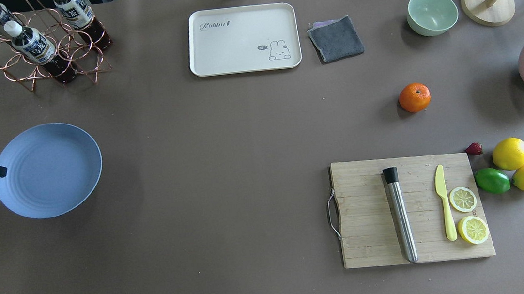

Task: Pick orange to plate
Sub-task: 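Move the left gripper over the blue plate while the right gripper reaches toward the orange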

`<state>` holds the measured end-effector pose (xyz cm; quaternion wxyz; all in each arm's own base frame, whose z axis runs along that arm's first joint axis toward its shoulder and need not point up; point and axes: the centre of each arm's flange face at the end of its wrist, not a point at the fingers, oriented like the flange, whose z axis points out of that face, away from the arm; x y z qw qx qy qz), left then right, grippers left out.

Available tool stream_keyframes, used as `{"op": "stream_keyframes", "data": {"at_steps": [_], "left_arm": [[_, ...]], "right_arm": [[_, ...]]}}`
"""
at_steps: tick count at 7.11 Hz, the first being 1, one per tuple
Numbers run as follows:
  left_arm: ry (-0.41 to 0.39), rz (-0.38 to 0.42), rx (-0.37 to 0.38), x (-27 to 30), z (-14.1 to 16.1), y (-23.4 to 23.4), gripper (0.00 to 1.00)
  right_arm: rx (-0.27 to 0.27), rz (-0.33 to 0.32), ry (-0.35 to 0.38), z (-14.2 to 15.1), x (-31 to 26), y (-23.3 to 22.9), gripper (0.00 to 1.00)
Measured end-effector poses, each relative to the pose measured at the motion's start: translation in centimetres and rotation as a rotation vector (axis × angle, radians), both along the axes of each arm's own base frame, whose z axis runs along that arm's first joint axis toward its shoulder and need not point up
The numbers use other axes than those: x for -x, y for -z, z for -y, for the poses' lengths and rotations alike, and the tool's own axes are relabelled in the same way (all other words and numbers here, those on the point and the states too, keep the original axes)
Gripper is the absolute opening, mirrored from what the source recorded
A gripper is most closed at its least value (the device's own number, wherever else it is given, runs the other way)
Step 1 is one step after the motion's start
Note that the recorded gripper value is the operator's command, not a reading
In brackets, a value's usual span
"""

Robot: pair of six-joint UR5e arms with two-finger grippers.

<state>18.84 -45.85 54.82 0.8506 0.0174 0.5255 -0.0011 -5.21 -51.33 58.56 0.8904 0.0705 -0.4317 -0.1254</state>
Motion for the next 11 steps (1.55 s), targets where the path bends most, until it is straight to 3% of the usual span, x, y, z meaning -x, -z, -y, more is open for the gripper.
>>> {"op": "stream_keyframes", "data": {"at_steps": [1, 3, 5, 8, 11], "left_arm": [[0.016, -0.038, 0.044, -3.0, -0.6, 4.5, 0.0], [0.064, -0.084, 0.141, -15.1, -2.3, 14.3, 0.0], [0.103, -0.045, 0.179, -26.6, -5.3, 22.7, 0.0], [0.126, 0.005, 0.171, -34.4, -7.6, 26.9, 0.0], [0.13, 0.01, 0.169, -35.2, -7.7, 27.0, 0.0]], "right_arm": [[0.017, 0.008, -0.005, 1.2, 2.4, 2.0, 1.0], [0.044, 0.013, -0.008, 2.9, 8.3, 5.7, 1.0], [0.053, 0.002, -0.024, 3.5, 14.6, 8.5, 1.0], [0.031, -0.038, -0.023, 5.1, 22.2, 11.1, 1.0], [0.009, -0.097, -0.044, 5.2, 27.3, 12.2, 1.0]]}}
